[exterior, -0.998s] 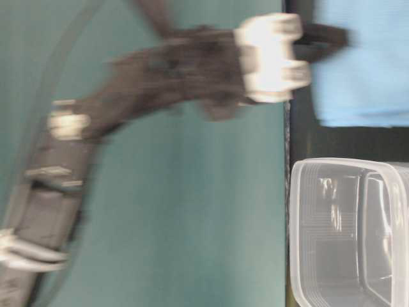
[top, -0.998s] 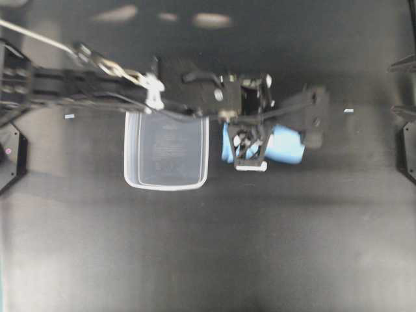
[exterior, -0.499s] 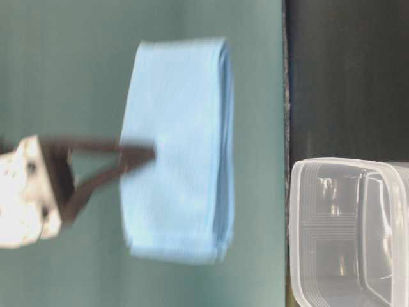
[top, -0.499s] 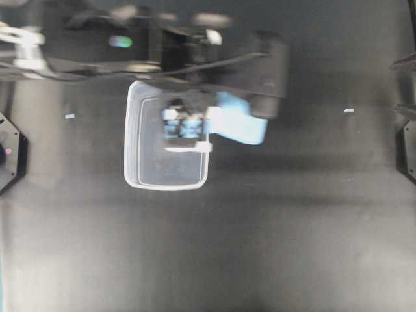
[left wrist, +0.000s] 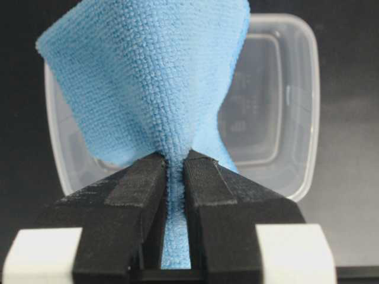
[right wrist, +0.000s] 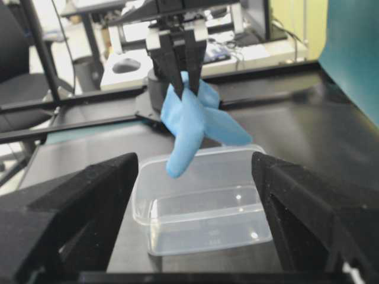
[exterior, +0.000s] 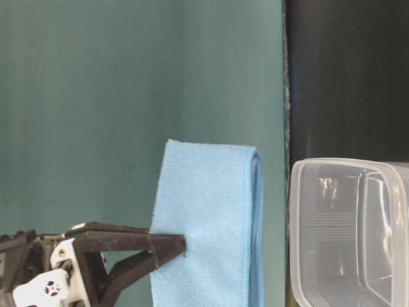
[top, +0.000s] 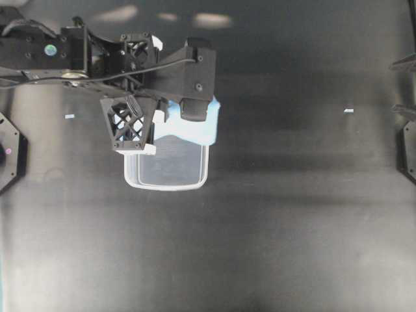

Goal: Place the blue towel into the container with the left arm.

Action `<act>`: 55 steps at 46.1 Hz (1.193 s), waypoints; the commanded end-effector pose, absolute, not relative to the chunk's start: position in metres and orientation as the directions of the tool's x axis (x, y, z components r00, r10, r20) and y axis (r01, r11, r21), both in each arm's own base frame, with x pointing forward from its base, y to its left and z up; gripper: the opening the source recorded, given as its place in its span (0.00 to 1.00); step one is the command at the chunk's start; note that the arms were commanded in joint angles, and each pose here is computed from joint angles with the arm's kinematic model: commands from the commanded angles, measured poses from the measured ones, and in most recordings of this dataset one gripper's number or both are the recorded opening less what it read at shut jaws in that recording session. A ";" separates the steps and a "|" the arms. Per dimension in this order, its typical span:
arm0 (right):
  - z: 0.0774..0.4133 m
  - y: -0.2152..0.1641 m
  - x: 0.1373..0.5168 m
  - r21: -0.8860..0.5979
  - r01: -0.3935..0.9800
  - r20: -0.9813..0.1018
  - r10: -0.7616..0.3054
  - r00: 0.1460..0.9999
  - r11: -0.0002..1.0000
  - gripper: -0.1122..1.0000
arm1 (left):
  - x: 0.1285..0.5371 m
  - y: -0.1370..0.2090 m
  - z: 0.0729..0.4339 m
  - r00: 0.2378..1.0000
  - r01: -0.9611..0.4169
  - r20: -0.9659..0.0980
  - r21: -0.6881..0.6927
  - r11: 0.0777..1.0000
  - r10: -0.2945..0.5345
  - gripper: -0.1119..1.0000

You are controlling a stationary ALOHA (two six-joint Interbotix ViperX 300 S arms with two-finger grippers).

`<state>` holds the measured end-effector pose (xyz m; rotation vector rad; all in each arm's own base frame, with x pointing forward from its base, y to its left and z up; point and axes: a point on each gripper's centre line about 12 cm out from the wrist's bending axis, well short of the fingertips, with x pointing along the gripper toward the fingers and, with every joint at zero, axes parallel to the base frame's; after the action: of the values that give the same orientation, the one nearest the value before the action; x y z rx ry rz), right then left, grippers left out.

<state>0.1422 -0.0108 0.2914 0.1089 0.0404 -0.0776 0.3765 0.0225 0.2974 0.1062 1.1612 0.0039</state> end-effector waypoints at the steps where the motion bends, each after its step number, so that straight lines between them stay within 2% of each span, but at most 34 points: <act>1: 0.295 -0.011 0.144 0.112 0.080 -0.037 -0.076 0.996 0.991 0.78 | 0.375 0.022 0.304 0.421 0.052 -0.905 0.090 0.995 0.060 0.15; 16: 0.294 -0.011 0.144 0.112 0.080 -0.040 -0.076 0.996 0.991 0.78 | 0.376 0.023 0.294 0.451 0.052 -0.890 0.094 0.994 0.061 0.15; 24: 0.293 -0.011 0.144 0.110 0.081 -0.041 -0.077 0.996 0.991 0.78 | 0.373 0.024 0.284 0.435 0.051 -0.898 0.093 0.994 0.062 0.15; 34: 0.293 -0.011 0.144 0.112 0.080 -0.040 -0.076 0.996 0.990 0.78 | 0.375 0.023 0.279 0.460 0.049 -0.886 0.093 0.994 0.060 0.16; 41: 0.293 -0.011 0.144 0.110 0.081 -0.041 -0.077 0.996 0.991 0.78 | 0.374 0.024 0.272 0.450 0.046 -0.891 0.091 0.995 0.061 0.17; 43: 0.293 -0.011 0.144 0.112 0.081 -0.041 -0.076 0.996 0.990 0.78 | 0.373 0.025 0.271 0.448 0.047 -0.892 0.093 0.995 0.062 0.23; 53: 0.293 -0.011 0.144 0.112 0.081 -0.041 -0.076 0.996 0.990 0.78 | 0.377 0.023 0.268 0.475 0.031 -0.878 0.084 0.996 0.060 0.83; 55: 0.292 -0.011 0.144 0.112 0.081 -0.044 -0.076 0.996 0.990 0.78 | 0.377 0.023 0.269 0.483 0.016 -0.874 0.077 0.997 0.060 0.88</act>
<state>0.1423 -0.0108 0.2908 0.1075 0.0420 -0.0779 0.3766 0.0237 0.2612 0.0885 1.1027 0.0173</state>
